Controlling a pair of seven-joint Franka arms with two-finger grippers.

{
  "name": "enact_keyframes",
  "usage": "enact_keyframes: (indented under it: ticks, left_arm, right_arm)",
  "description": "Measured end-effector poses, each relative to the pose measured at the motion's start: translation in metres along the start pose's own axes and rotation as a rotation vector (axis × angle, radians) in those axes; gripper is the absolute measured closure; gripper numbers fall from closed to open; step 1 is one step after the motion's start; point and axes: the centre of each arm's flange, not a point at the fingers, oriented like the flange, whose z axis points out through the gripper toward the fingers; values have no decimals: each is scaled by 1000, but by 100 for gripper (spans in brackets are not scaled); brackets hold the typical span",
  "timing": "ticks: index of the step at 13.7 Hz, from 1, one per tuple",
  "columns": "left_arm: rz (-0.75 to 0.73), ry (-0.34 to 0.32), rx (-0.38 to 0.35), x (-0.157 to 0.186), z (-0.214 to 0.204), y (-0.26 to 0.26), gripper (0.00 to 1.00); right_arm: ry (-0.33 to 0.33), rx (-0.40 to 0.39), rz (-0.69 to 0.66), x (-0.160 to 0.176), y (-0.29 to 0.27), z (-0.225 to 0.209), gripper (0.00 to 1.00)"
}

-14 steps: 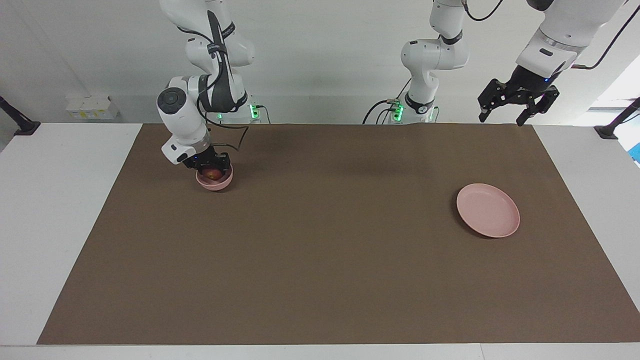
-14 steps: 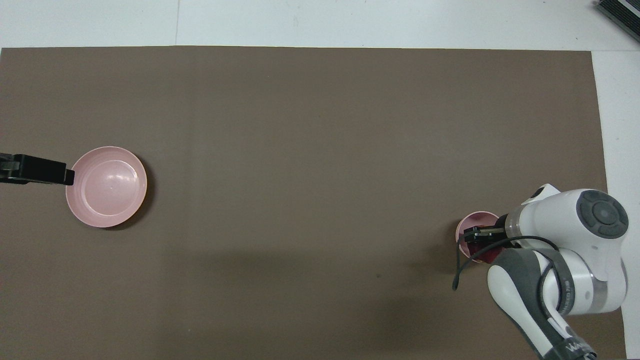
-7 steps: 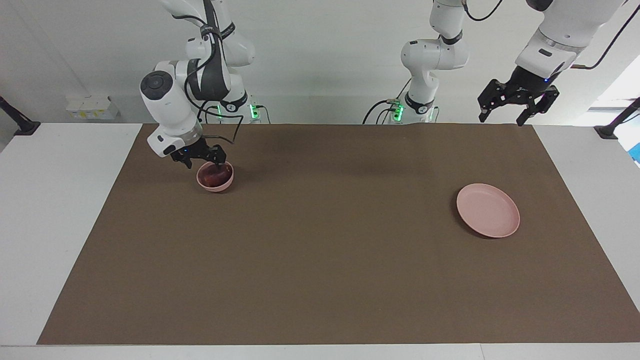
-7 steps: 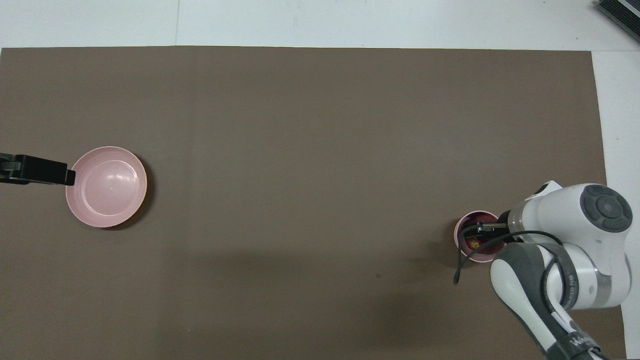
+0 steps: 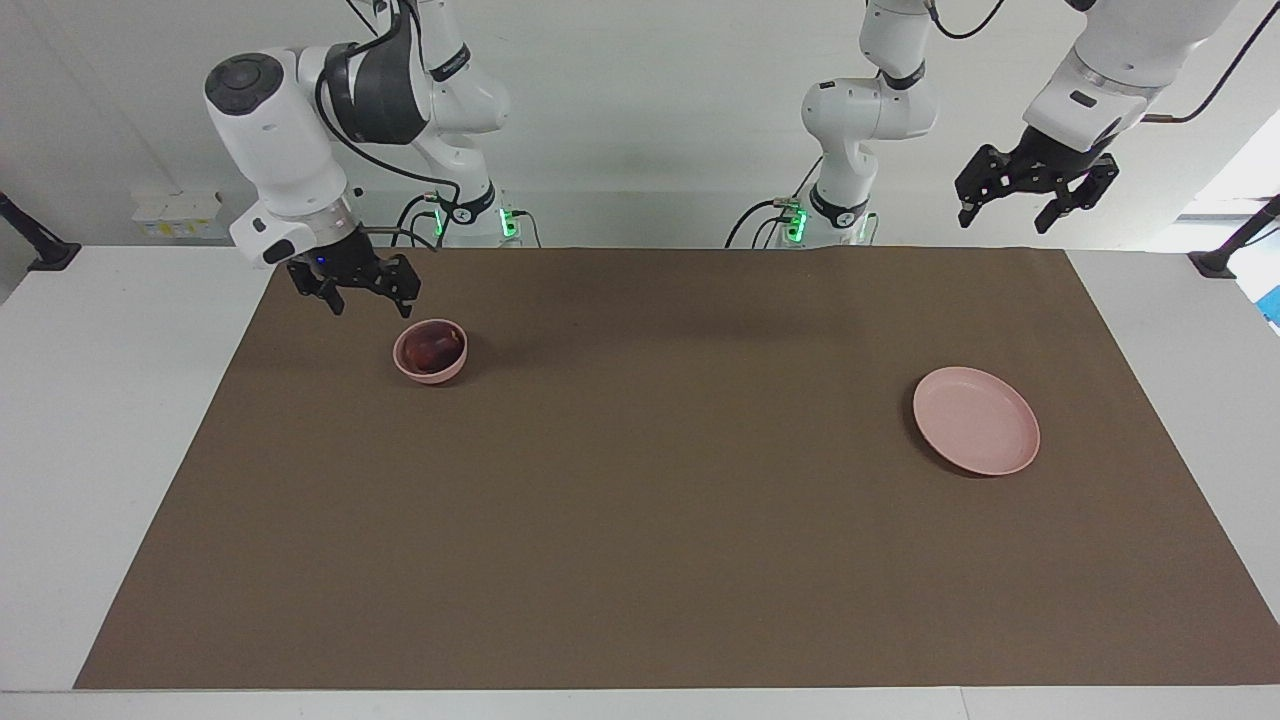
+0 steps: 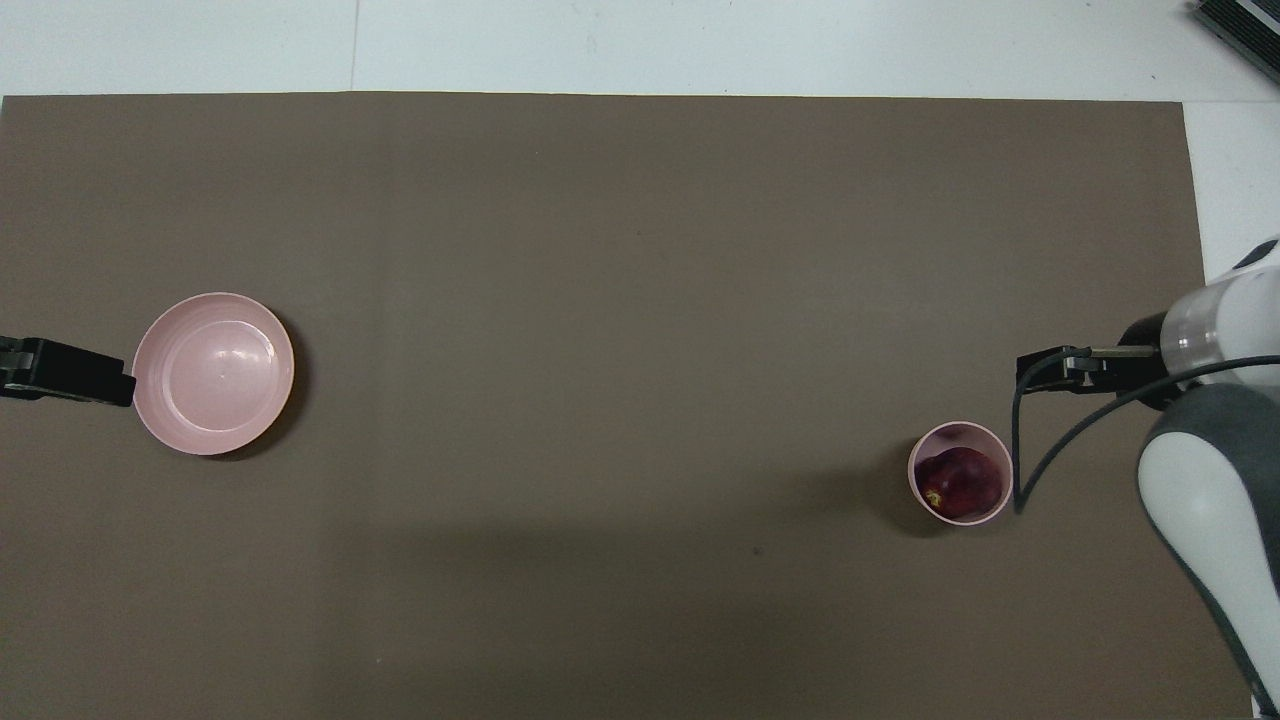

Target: Move apple from plate to bowl

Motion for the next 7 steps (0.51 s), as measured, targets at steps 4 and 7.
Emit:
enact_keyframes:
  ticks: [4, 7]
  left_arm:
    - [1, -1, 0, 1, 1, 0, 0]
    - [-10, -1, -1, 1, 2, -6, 0]
  right_arm:
    - [20, 2, 49, 3, 0, -62, 0]
    - [-8, -1, 76, 1, 2, -96, 0]
